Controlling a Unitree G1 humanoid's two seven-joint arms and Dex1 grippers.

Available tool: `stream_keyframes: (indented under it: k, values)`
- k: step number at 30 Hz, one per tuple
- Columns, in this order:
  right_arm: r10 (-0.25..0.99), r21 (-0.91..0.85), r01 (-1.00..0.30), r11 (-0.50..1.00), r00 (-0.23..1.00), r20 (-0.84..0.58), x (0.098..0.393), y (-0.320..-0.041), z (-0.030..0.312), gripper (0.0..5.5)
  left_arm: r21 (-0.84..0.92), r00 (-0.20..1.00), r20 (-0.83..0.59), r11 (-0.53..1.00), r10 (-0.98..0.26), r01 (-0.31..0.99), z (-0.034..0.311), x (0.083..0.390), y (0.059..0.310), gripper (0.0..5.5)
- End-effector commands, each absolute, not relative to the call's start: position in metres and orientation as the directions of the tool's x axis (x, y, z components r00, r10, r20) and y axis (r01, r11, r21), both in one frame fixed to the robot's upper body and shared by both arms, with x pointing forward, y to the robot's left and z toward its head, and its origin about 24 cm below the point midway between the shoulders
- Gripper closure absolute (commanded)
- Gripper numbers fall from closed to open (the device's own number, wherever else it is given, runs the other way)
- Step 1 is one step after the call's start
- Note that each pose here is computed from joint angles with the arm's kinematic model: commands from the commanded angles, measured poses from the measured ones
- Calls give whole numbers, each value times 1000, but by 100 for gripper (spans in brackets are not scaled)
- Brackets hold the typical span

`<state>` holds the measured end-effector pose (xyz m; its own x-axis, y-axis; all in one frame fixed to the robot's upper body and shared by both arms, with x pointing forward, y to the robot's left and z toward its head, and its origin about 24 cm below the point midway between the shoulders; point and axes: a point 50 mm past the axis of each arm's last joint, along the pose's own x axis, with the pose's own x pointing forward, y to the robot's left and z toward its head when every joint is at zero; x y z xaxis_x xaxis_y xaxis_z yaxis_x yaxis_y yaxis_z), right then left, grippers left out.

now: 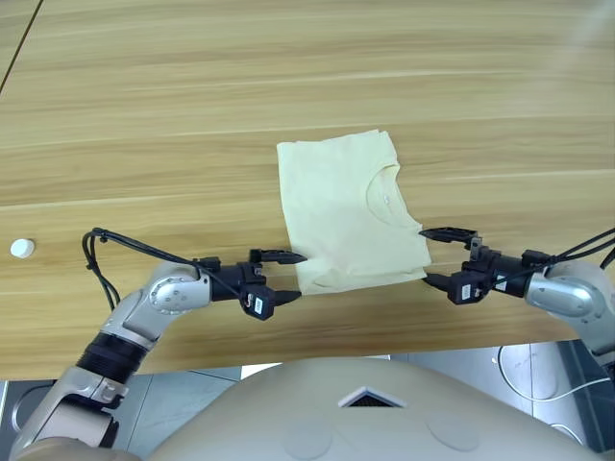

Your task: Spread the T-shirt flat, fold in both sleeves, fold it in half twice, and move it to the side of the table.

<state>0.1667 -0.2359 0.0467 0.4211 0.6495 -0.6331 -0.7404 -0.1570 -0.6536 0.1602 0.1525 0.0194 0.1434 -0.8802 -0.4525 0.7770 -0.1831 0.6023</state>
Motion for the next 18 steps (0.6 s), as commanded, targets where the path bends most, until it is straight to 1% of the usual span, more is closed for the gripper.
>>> stream_keyframes:
  k: [1,4,5,7,11,13,18]
  values:
    - [575,-557,-808,-193,366,-731,157,-242,24,187,524,98,-571,-270,-815,808,-2,152,158,173]
    - [590,-556,-808,-195,356,-724,155,-239,25,237,524,86,-570,-280,-817,805,-2,151,157,173]
    - [595,-557,-807,-196,353,-722,155,-238,25,263,524,84,-569,-282,-818,804,-2,151,157,173]
    - [602,-556,-808,-197,348,-719,155,-236,24,293,521,76,-567,-286,-820,804,-2,151,157,173]
    - [600,-554,-809,-197,348,-720,155,-236,24,381,520,70,-568,-292,-820,802,-2,151,159,248]
    - [603,-558,-807,-196,350,-718,155,-235,24,412,520,69,-571,-296,-818,801,-2,151,160,276]
    - [620,-571,-797,-197,350,-703,156,-232,26,511,517,59,-574,-305,-817,800,-2,151,161,362]
